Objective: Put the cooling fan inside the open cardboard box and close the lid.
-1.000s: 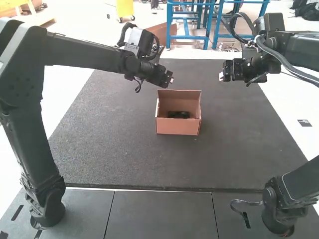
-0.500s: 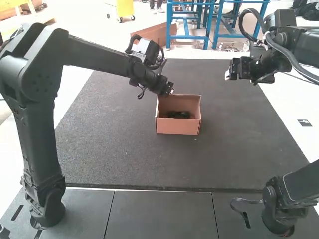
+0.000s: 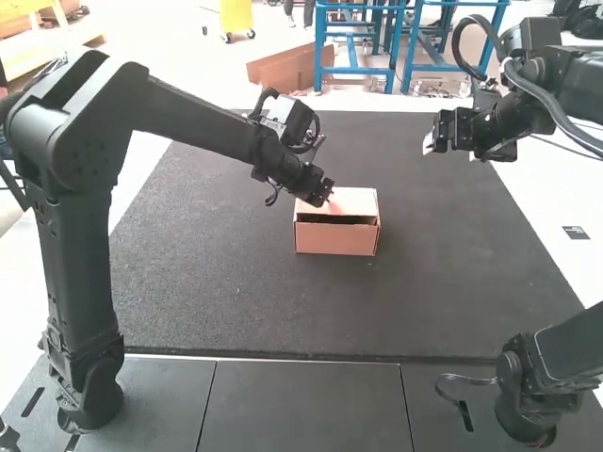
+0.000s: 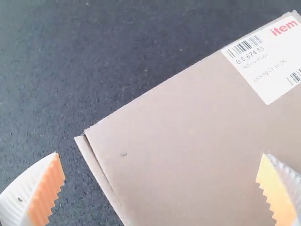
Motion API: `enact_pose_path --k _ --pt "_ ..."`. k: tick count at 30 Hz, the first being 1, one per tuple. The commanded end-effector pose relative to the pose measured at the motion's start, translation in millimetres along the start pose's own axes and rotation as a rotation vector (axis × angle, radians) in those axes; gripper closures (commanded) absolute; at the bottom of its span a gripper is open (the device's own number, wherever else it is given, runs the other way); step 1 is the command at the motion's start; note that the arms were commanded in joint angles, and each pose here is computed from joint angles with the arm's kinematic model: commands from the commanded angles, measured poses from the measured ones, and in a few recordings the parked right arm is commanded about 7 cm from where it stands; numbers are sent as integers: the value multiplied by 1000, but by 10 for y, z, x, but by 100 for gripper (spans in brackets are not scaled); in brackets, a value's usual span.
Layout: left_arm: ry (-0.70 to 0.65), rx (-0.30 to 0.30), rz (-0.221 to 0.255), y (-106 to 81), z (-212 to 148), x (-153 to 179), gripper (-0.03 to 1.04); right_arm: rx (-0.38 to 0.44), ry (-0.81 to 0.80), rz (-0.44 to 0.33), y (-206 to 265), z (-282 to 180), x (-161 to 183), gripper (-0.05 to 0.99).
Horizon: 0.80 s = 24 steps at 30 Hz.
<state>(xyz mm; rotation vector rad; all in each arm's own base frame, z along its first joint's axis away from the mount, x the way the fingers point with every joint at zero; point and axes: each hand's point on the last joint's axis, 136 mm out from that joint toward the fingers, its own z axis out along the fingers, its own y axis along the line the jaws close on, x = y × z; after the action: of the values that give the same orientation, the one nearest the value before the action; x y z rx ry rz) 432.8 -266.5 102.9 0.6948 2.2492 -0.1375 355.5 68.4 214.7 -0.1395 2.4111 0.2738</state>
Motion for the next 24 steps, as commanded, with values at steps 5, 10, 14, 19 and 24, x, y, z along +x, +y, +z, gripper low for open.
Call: enact_pose_path --k 5,10,14,19,24 --pt "53 -8 18 31 171 213 4 -8 -43 15 9 -193 -120 2" --pt "58 -13 18 55 143 196 4 -7 -34 18 5 -179 -90 2" --pt "-88 -41 -7 257 -257 -451 4 -11 -89 10 17 -211 -241 2" --pt "-379 -51 -61 553 -1275 -1515 4 -17 -195 -10 44 -319 -480 2" --pt "-491 -41 -144 672 -1890 -1797 4 -47 -300 -20 107 -409 -690 2"
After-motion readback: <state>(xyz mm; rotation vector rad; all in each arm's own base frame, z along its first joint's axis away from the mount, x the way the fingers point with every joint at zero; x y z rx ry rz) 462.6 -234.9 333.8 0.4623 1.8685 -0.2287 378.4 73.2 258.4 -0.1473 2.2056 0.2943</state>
